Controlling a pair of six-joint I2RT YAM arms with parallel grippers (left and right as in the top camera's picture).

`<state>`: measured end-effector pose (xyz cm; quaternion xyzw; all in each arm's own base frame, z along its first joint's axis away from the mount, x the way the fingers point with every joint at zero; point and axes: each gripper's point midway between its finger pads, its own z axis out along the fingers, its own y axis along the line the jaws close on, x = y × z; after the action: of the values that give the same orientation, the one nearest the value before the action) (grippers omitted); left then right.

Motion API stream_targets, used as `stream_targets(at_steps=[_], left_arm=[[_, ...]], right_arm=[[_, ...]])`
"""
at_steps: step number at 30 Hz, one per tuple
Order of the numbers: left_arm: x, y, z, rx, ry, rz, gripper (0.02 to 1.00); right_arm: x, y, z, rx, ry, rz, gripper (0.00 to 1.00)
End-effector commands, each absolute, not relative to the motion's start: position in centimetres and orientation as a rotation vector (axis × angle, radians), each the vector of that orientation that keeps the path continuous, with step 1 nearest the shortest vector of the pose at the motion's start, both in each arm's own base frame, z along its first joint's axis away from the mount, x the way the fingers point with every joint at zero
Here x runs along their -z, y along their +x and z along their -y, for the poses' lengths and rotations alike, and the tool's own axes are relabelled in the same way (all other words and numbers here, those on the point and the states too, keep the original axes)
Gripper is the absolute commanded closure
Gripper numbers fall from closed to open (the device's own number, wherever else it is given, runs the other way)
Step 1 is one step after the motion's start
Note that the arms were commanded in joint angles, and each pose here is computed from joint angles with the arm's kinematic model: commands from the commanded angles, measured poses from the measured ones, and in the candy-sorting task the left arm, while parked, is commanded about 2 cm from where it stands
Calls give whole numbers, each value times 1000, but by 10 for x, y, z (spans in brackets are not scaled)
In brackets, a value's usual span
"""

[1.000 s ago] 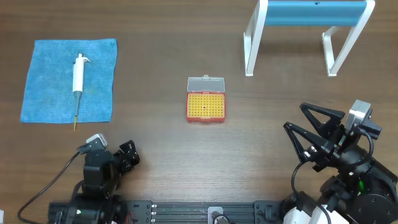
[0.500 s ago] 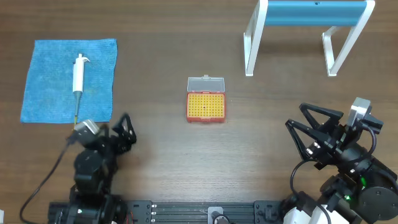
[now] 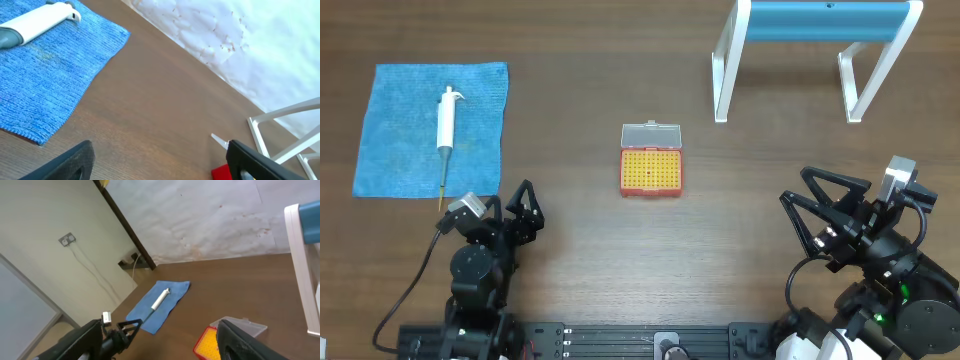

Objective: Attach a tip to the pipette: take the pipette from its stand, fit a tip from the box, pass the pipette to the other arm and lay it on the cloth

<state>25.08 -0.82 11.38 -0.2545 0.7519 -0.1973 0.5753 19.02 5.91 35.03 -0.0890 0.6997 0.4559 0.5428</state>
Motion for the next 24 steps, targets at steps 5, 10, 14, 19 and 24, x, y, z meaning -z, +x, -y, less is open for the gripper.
stream_targets(at_steps=[5,10,14,19,24], left_arm=[[-129,250,5,467,-580,-1692,161],[-154,247,-7,461,-588,-1571,161],[-158,246,0,488,-561,-1565,161],[-158,246,0,488,-560,-1566,163],[-158,246,0,488,-560,-1566,161]], right_arm=[[-349,189,-59,-1090,-200,-1670,264],[-349,189,-59,-1090,-200,-1670,266],[-349,189,-59,-1087,-203,-1669,264],[-349,189,-59,-1088,-203,-1669,264],[-349,189,-59,-1088,-202,-1669,266]])
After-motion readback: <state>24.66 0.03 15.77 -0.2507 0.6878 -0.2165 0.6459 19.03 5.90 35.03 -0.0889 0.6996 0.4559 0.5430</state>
